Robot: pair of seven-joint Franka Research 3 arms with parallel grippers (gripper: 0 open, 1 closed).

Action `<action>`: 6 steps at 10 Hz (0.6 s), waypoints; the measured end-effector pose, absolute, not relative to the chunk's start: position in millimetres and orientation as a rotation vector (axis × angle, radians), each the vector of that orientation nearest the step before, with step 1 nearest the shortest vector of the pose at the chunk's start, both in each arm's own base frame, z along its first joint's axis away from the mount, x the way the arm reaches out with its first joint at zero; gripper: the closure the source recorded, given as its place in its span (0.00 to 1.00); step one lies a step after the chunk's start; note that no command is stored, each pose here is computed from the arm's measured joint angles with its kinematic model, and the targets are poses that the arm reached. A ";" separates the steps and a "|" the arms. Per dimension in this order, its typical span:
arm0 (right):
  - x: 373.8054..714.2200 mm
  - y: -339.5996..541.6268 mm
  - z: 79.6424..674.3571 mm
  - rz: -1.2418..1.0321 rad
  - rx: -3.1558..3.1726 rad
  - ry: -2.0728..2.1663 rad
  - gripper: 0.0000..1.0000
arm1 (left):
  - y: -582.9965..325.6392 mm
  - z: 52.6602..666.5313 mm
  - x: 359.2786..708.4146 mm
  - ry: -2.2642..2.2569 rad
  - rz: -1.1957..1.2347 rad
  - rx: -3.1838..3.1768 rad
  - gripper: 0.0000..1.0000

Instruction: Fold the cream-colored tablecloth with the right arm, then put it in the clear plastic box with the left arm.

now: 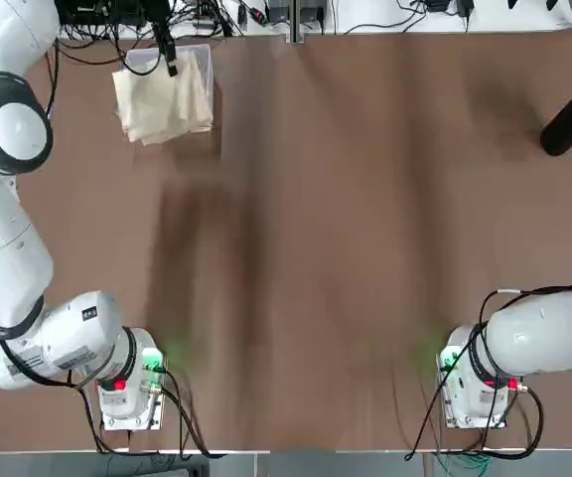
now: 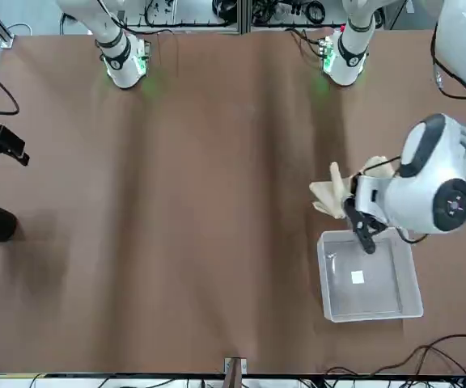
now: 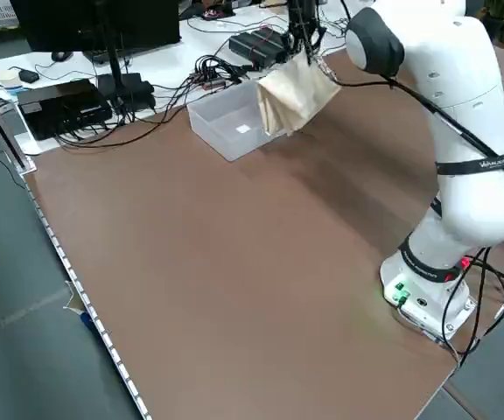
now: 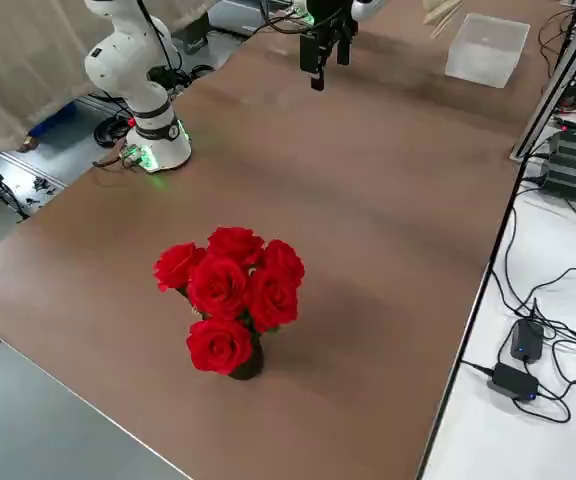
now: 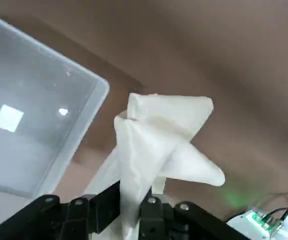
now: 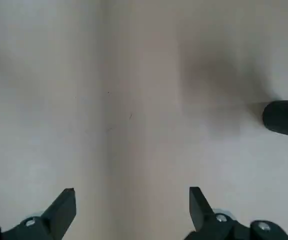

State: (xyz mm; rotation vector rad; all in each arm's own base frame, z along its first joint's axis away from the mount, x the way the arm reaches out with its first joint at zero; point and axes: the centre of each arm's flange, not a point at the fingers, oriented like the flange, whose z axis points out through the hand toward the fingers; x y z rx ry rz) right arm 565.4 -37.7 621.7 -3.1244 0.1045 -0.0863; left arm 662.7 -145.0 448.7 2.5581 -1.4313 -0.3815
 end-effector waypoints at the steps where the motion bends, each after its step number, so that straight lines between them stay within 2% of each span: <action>1: 565.4 -37.8 621.6 -0.086 -3.124 0.105 0.00 | -134.6 452.8 671.1 -1.454 -0.360 2.570 0.84; 6: 565.4 -37.9 621.5 -0.086 -3.124 0.105 0.00 | -153.4 453.7 697.7 -1.547 -0.284 2.650 0.84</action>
